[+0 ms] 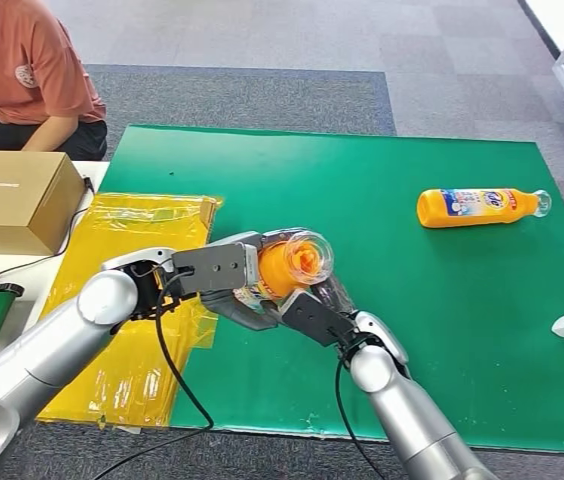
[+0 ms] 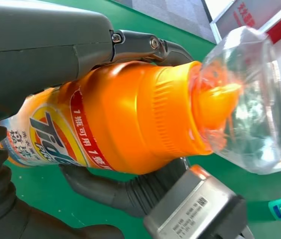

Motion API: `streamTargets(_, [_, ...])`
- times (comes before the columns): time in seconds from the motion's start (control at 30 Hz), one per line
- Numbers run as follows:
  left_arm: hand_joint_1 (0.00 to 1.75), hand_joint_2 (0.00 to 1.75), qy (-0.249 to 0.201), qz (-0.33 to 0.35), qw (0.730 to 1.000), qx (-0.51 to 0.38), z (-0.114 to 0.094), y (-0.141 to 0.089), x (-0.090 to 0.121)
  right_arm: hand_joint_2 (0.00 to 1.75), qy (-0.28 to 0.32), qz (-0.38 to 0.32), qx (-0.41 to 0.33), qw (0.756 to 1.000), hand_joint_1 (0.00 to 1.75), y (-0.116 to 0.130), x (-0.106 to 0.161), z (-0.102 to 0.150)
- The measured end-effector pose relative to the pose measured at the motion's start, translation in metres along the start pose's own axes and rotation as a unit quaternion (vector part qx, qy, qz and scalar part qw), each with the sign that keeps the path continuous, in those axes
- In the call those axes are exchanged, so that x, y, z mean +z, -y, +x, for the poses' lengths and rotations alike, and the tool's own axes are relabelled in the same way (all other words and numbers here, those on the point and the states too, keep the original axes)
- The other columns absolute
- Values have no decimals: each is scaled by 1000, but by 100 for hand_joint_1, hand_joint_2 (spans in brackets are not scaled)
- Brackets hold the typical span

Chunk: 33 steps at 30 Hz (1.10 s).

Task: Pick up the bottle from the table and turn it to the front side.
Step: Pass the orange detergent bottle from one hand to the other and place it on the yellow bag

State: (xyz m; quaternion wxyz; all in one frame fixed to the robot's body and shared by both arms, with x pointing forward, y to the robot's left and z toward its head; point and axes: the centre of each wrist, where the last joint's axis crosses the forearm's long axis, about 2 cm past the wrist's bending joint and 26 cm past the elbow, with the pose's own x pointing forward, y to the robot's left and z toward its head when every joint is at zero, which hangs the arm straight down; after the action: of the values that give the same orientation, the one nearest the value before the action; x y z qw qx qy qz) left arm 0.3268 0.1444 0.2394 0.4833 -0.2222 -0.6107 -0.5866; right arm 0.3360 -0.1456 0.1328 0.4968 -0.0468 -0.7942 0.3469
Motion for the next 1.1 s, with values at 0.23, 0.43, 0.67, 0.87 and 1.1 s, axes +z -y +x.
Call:
streamTargets(0.23, [0, 175, -6, 5, 1000, -6, -1, -1, 0, 175, 16, -4, 4, 1000, 175, 1, -2, 10])
streamTargets(0.43, [58, 175, -10, 7, 1000, -12, -3, -1, 1, 175, 28, -1, 9, 1000, 175, 0, -3, 16])
streamTargets(0.67, [175, 175, -12, 14, 999, -27, -5, 0, 1, 175, 37, 3, 19, 999, 175, -2, -4, 24])
streamTargets(0.87, [175, 175, -11, 17, 999, -30, -5, 0, 1, 175, 38, 5, 23, 999, 175, -4, -3, 24])
streamTargets(1.1, [175, 175, -12, 19, 999, -33, -6, 0, 1, 175, 30, 8, 25, 999, 0, -5, -3, 24])
